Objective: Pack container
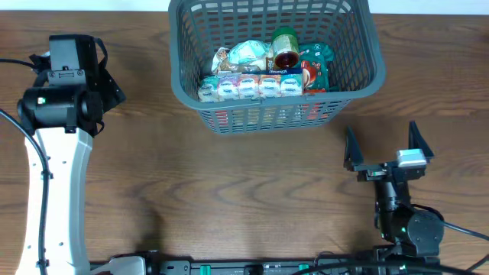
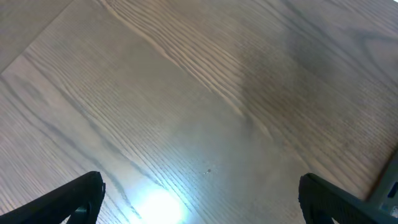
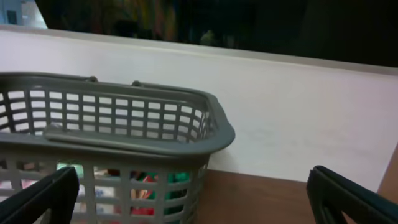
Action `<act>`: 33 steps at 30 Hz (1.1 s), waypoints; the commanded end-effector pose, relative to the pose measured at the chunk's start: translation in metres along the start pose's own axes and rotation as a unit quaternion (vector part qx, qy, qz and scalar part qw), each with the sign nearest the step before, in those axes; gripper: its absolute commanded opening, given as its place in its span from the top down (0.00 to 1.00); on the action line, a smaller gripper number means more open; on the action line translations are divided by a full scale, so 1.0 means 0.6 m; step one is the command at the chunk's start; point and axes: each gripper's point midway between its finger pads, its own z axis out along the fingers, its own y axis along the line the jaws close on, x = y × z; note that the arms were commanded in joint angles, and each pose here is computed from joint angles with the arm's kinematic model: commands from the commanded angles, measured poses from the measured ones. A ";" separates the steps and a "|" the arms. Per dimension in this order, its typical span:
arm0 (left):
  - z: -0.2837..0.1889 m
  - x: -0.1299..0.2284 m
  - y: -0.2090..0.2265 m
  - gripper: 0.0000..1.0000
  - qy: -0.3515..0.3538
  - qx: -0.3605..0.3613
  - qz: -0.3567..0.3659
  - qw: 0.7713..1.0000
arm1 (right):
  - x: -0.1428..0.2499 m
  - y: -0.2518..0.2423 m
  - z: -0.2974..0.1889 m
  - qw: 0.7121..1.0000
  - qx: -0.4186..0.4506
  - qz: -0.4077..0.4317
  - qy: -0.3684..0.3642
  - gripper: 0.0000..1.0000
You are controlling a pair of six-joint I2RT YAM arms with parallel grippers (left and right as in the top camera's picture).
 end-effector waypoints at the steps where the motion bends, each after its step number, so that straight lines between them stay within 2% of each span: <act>1: 0.006 0.002 0.006 0.01 0.004 -0.011 -0.003 1.000 | 0.012 -0.001 -0.002 1.000 0.001 -0.007 0.001 0.01; 9: 0.006 0.002 0.006 0.01 0.004 -0.011 -0.003 1.000 | 0.043 0.001 -0.004 1.000 0.000 -0.006 0.016 0.01; 14: 0.006 0.002 0.006 0.01 0.004 -0.011 -0.003 1.000 | 0.052 0.003 -0.016 1.000 0.002 -0.007 -0.013 0.01; 33: 0.006 0.002 0.006 0.01 0.004 -0.011 -0.003 1.000 | 0.038 -0.004 -0.033 0.999 0.013 -0.010 -0.049 0.01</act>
